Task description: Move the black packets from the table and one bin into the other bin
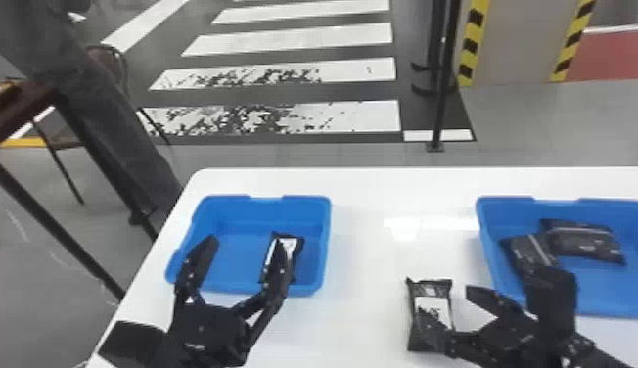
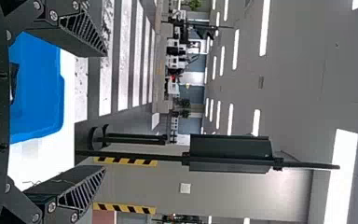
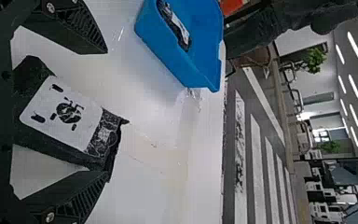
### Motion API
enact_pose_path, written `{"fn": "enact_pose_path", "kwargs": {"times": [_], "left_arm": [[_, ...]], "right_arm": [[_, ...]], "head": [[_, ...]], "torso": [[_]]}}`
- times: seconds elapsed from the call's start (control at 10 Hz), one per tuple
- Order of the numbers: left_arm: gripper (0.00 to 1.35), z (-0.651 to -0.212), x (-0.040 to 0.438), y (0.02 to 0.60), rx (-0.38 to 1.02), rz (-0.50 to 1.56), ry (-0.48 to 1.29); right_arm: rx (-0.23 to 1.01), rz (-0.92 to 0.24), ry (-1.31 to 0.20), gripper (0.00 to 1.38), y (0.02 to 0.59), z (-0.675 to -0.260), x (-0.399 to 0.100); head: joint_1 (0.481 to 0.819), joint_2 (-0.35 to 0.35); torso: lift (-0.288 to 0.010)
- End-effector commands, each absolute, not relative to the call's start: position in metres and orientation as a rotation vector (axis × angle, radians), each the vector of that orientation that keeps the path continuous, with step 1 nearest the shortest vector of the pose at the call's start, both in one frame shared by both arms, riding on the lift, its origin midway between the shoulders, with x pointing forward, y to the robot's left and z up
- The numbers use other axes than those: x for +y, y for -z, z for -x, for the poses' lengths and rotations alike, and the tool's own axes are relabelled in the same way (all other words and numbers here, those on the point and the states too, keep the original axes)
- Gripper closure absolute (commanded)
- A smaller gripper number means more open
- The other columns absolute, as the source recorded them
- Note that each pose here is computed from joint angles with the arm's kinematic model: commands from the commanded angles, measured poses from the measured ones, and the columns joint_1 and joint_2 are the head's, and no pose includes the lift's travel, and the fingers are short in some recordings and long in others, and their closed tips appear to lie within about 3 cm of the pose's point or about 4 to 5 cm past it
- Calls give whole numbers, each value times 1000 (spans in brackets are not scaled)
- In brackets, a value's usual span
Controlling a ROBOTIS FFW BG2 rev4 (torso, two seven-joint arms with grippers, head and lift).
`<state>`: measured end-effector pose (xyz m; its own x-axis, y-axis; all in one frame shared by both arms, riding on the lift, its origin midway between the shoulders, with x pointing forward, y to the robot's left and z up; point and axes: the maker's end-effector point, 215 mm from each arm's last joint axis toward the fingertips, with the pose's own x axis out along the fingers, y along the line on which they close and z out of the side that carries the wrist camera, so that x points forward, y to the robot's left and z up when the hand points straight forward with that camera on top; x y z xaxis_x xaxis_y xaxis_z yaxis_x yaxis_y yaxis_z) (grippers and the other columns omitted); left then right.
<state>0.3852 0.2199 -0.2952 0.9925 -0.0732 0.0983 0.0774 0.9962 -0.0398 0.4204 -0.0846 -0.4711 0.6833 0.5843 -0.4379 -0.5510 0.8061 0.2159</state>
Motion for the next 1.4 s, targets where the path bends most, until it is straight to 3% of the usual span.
{"fn": "enact_pose_path", "kwargs": {"times": [0.0, 0.5, 0.6, 0.9, 1.0, 1.3], "left_arm": [[180, -385, 220, 296, -96, 46, 75], [180, -386, 220, 297, -93, 44, 77], [180, -387, 220, 298, -91, 44, 77], [180, -387, 221, 297, -94, 47, 75], [180, -387, 221, 298, -91, 47, 76], [180, -387, 220, 298, -91, 47, 78]], "right_arm": [[543, -56, -651, 93, 482, -421, -78], [583, -37, -678, 105, 506, -432, -64], [600, -32, -694, 209, 511, -429, -60], [652, -9, -710, 966, 519, -423, -55], [664, -3, -703, 1104, 521, -422, -57], [631, -3, -695, 1105, 508, -427, -58]], "head": [[695, 188], [695, 200], [695, 208], [695, 225], [695, 227], [695, 227]], "torso": [[-110], [-110], [-110], [-110], [-110], [-110]]}}
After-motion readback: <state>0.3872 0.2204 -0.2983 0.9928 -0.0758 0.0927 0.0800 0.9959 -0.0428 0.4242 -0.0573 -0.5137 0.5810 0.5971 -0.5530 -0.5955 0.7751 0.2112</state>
